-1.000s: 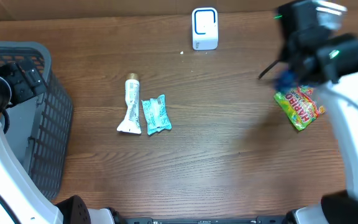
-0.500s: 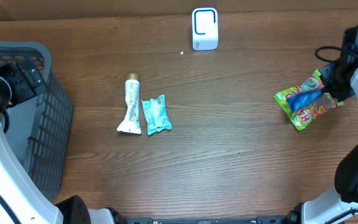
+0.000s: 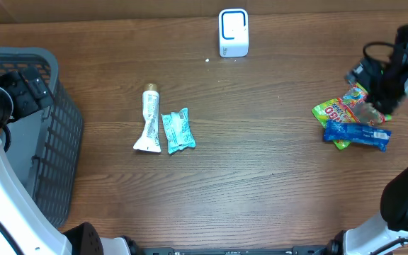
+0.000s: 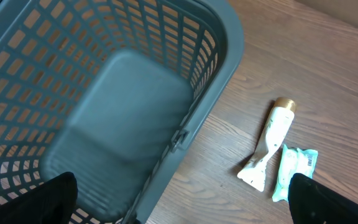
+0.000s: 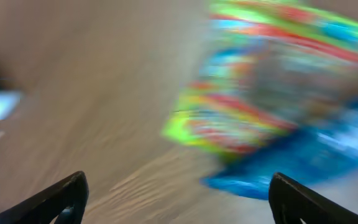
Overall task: Scan the item barcode
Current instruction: 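Carry the blue bar right and release it beside the candy bag, then move the right gripper left over the light-green wipes pack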
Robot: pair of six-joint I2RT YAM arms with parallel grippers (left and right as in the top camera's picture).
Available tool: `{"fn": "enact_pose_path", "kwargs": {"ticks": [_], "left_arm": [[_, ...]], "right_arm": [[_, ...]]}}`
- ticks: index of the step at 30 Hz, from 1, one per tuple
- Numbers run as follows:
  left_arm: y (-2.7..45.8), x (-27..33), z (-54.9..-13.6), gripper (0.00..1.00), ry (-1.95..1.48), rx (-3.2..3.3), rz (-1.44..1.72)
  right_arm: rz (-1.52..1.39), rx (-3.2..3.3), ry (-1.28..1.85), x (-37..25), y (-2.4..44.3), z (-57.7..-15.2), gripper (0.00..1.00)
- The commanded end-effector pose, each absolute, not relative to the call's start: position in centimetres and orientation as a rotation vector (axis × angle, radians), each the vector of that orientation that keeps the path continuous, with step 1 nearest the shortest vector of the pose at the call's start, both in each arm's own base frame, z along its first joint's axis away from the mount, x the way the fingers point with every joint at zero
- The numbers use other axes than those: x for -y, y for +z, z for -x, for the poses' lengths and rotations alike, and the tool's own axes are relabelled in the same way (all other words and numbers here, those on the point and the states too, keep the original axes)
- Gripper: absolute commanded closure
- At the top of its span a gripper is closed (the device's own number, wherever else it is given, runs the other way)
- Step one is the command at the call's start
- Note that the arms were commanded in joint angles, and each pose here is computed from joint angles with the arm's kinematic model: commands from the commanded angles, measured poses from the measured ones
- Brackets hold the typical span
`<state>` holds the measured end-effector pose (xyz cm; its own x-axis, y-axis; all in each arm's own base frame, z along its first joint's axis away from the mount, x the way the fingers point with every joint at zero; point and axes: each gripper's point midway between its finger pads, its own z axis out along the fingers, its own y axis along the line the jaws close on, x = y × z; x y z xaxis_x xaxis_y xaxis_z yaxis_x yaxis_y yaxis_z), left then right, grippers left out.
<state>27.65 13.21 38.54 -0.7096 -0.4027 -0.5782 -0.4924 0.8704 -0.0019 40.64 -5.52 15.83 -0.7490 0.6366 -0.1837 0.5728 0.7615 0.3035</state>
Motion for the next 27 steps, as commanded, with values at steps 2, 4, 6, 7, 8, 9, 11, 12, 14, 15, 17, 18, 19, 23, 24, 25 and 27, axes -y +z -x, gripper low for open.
{"fn": "enact_pose_path", "kwargs": {"ticks": [2, 4, 6, 7, 8, 9, 11, 12, 14, 15, 17, 18, 19, 23, 24, 25, 27], "left_arm": [[38.9, -13.2, -27.7, 0.00, 0.195, -2.434, 0.663], [38.9, -13.2, -27.7, 0.00, 0.195, -2.434, 0.663], [38.9, -13.2, -27.7, 0.00, 0.194, -2.434, 0.662], [38.9, -13.2, -27.7, 0.00, 0.195, -2.434, 0.662], [38.9, -13.2, -27.7, 0.01, 0.195, -2.434, 0.662], [38.9, -13.2, -27.7, 0.00, 0.195, -2.434, 0.662], [38.9, -13.2, -27.7, 0.00, 0.195, -2.435, 0.663], [38.9, -13.2, -27.7, 0.00, 0.195, -2.434, 0.662], [38.9, -13.2, -27.7, 0.00, 0.195, -2.434, 0.662], [38.9, -13.2, -27.7, 0.00, 0.195, -2.435, 0.662], [38.9, -13.2, -27.7, 0.00, 0.194, -2.434, 0.662], [38.9, -13.2, -27.7, 0.00, 0.195, -2.434, 0.662], [38.9, -13.2, -27.7, 0.01, 0.195, -2.435, 0.662], [38.9, -13.2, -27.7, 0.00, 0.194, -2.434, 0.662], [38.9, -13.2, -27.7, 0.00, 0.195, -2.434, 0.662], [38.9, -13.2, -27.7, 0.01, 0.195, -2.434, 0.662], [38.9, -13.2, -27.7, 0.00, 0.195, -2.434, 0.662]], "right_arm": [[-0.330, -2.647, 0.802, -6.0, 20.4, -42.8, 0.07], [-0.202, -2.633, 0.816, -9.2, 20.4, -43.1, 0.06], [-0.073, -2.615, 0.841, -12.9, 20.1, -43.3, 0.03], [0.015, -2.604, 0.860, -15.6, 19.7, -43.2, 0.03], [0.076, -2.603, 0.875, -17.6, 19.2, -43.1, 0.03], [0.131, -2.606, 0.890, -19.5, 18.7, -42.8, 0.03], [0.229, -2.616, 0.915, -22.9, 17.5, -42.2, 0.03], [0.271, -2.623, 0.926, -24.4, 16.7, -41.8, 0.03], [0.345, -2.647, 0.947, -27.3, 15.0, -40.8, 0.05], [0.378, -2.668, 0.956, -28.7, 14.0, -40.2, 0.07], [0.440, -2.709, 0.965, -30.8, 12.2, -38.8, 0.13], [0.455, -2.735, 0.971, -31.8, 11.3, -38.0, 0.16], [0.465, -2.757, 0.980, -32.9, 10.6, -37.2, 0.20], [0.582, -2.730, 1.042, -36.9, 9.8, -35.0, 0.63], [0.619, -2.701, 1.053, -38.1, 9.9, -34.7, 0.69], [0.648, -2.671, 1.053, -39.0, 9.9, -34.5, 0.69], [0.691, -2.629, 1.044, -40.6, 9.7, -34.1, 0.69]]}}
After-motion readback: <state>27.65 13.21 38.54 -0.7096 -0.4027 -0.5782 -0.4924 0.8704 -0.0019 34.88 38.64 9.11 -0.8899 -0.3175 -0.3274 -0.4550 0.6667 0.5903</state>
